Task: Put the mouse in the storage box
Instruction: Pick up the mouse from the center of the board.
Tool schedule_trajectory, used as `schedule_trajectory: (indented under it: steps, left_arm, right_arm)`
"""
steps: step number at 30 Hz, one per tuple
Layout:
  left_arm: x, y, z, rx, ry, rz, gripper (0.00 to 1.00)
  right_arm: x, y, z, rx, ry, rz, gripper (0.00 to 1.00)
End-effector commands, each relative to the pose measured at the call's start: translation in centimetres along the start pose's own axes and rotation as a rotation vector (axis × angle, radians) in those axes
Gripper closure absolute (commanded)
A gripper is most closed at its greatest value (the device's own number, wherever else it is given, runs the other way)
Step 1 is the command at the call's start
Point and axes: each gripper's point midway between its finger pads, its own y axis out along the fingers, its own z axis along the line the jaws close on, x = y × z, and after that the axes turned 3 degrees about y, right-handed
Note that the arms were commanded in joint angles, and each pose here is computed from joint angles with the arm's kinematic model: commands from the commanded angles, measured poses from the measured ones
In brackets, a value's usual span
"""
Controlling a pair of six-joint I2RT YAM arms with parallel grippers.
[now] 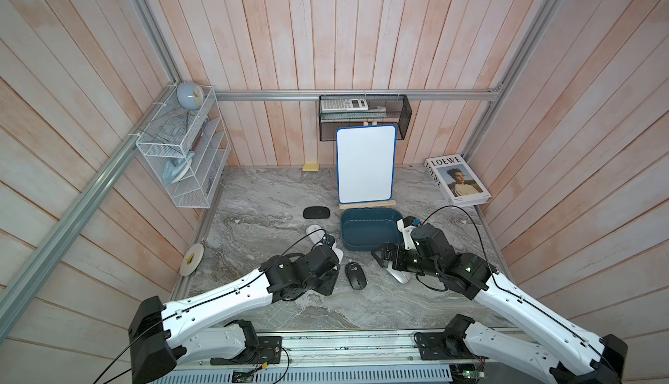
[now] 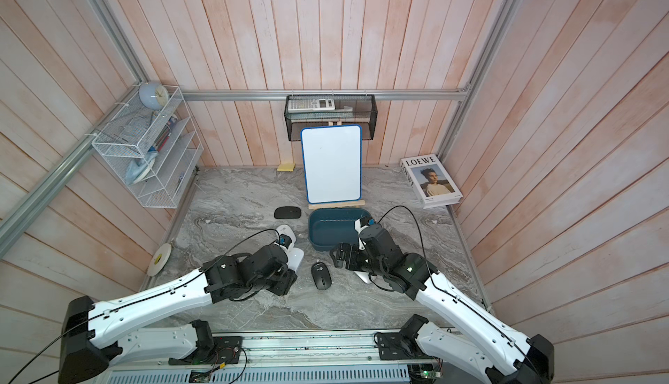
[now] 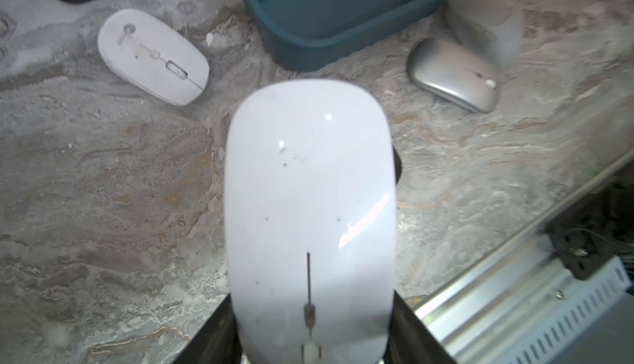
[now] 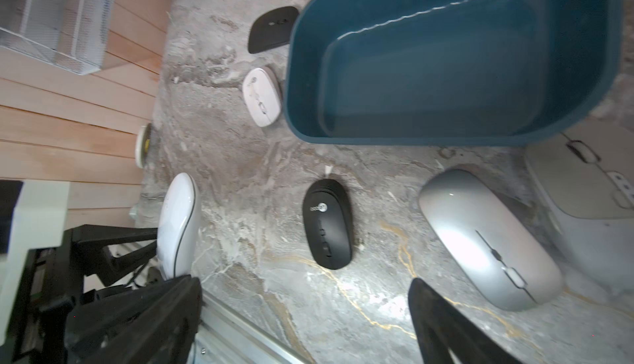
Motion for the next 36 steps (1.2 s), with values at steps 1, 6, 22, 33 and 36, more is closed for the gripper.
schedule_trajectory:
  steps: [1, 6, 22, 33, 36]
  left_arm:
    - [0.9, -3.4, -0.8, -0.056, 0.103, -0.017, 0.58]
    - [2.2, -5.9, -1.1, -0.084, 0.170, -0.078, 0.58]
    - [2.3, -4.7, -1.7, -0.104, 0.210, -0.081, 0.59]
    - [2.0, -3.9, -1.4, -0.076, 0.215, -0.063, 0.59]
    - [2.0, -3.5, -1.4, -0.075, 0.215, -0.058, 0.59]
  right_arm:
    - [0.8, -1.0, 5.1, 0.182, 0.029, 0.061, 0.02]
    - [0.6, -0.9, 10.7, 0.397, 0.079, 0.205, 0.03]
    - [-2.0, 2.6, 12.0, 0.482, 0.218, 0.387, 0.32]
    - [-3.2, 3.5, 12.4, 0.500, 0.238, 0.437, 0.49]
    - [-3.1, 3.7, 12.5, 0.501, 0.244, 0.444, 0.57]
